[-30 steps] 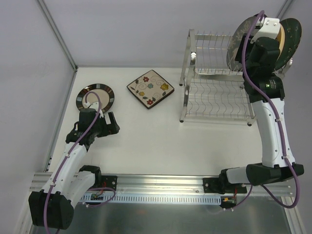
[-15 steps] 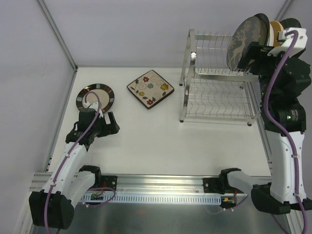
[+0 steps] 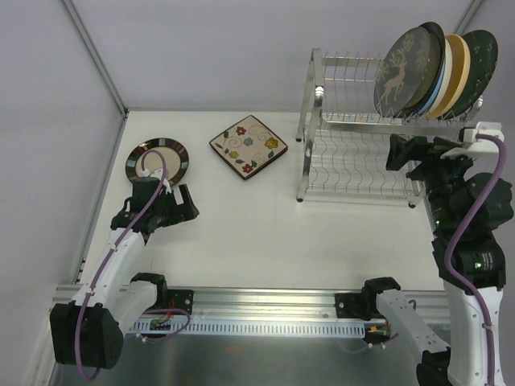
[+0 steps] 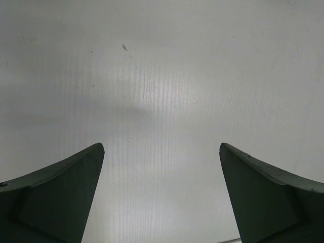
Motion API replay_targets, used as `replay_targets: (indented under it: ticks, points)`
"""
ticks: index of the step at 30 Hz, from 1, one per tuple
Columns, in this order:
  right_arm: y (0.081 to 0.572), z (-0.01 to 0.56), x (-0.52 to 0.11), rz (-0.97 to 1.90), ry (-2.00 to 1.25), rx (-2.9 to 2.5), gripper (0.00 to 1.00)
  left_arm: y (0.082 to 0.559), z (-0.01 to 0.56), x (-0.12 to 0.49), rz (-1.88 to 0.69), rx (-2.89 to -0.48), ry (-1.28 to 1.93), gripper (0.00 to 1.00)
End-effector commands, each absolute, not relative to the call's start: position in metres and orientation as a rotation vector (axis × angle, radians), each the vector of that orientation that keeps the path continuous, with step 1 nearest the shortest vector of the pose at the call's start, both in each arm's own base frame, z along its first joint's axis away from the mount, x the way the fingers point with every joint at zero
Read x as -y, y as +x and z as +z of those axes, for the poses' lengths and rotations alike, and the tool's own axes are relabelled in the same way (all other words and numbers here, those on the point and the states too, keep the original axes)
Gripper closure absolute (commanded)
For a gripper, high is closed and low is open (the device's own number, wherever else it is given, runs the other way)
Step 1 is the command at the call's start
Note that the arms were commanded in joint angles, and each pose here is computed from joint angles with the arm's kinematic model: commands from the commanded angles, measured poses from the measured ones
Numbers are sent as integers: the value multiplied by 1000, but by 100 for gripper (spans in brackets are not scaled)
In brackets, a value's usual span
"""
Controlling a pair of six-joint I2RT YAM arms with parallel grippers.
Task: Load the plates into the dish rack
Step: Grab a plate with the left arm
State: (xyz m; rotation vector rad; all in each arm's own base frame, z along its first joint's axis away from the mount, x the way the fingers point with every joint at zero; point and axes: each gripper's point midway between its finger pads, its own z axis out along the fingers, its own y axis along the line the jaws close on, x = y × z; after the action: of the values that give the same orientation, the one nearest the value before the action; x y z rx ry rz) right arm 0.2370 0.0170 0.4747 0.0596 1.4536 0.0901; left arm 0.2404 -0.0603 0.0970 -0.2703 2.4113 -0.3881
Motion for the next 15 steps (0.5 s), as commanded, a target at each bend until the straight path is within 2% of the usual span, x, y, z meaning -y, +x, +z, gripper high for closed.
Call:
replay_targets:
  ticks: [1,10,15]
  points:
    - [228,444,-30,204,73,-1500,0,249,108,61,-420,-2393,-341,1]
    - [208,335,-61,409,66,-1728,0,280,122,40,-353,-2345,-579,1]
    - [199,306,-82,576,78,-1773,0,304,130,4,-292,-2220,-794,1]
